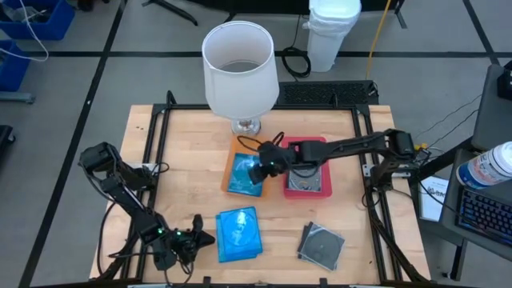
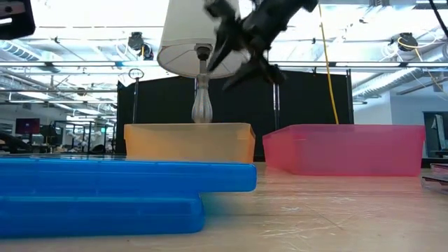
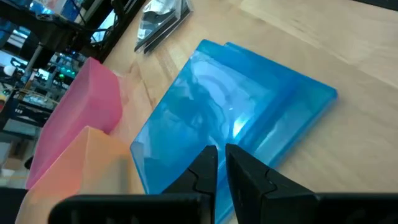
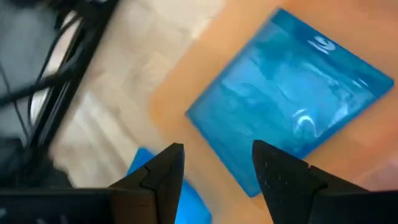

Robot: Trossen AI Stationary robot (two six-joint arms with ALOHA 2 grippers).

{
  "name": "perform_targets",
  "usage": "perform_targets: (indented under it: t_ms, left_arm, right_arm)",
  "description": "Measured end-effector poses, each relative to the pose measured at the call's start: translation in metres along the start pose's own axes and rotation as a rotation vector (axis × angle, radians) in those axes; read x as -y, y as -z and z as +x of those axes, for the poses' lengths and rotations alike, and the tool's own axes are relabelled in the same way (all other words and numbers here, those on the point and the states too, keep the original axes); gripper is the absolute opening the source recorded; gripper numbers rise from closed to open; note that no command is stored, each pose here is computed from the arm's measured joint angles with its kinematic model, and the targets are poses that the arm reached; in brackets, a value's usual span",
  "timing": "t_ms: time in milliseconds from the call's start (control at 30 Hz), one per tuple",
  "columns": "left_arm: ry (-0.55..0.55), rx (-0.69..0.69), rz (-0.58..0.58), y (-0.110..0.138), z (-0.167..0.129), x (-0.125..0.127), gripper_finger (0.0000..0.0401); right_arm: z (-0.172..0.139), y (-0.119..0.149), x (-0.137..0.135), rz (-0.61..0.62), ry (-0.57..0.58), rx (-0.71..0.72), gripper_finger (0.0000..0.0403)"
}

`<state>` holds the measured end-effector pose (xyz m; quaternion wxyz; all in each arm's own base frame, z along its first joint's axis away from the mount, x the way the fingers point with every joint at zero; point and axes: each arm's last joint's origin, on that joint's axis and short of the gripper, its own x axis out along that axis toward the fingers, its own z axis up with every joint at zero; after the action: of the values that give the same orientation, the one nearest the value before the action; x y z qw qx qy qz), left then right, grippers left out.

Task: Pick & place jewel cases by type
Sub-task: Put the black CD case into the red bin

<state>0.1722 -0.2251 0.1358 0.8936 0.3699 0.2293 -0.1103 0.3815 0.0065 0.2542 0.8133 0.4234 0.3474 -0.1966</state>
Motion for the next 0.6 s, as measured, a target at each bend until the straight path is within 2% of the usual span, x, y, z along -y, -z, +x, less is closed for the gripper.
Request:
perform_targets:
  t_ms: [67, 333, 467, 600]
  left_arm:
    - [0.003, 0.0, -0.021, 0.0, 0.001, -0.001, 0.0042]
    - [0.003, 0.005, -0.051, -0.001, 0.002, -0.002, 0.0042]
    - [0.005, 0.006, -0.037, -0.001, 0.001, -0.001, 0.0042]
    - [0.002, 0.022, -0.02, -0.003, -0.001, 0.001, 0.0042]
  right_arm:
    - [-0.01, 0.009, -0.011, -0.102, -0.028, 0.02, 0.018]
    - [-0.039, 0.069, -0.048, -0.343, -0.091, 0.04, 0.0167]
    - [-0.046, 0.106, -0.059, -0.486, -0.078, 0.025, 0.0121]
    - [-0.051, 0.125, -0.062, -0.577, -0.063, 0.01, 0.0047]
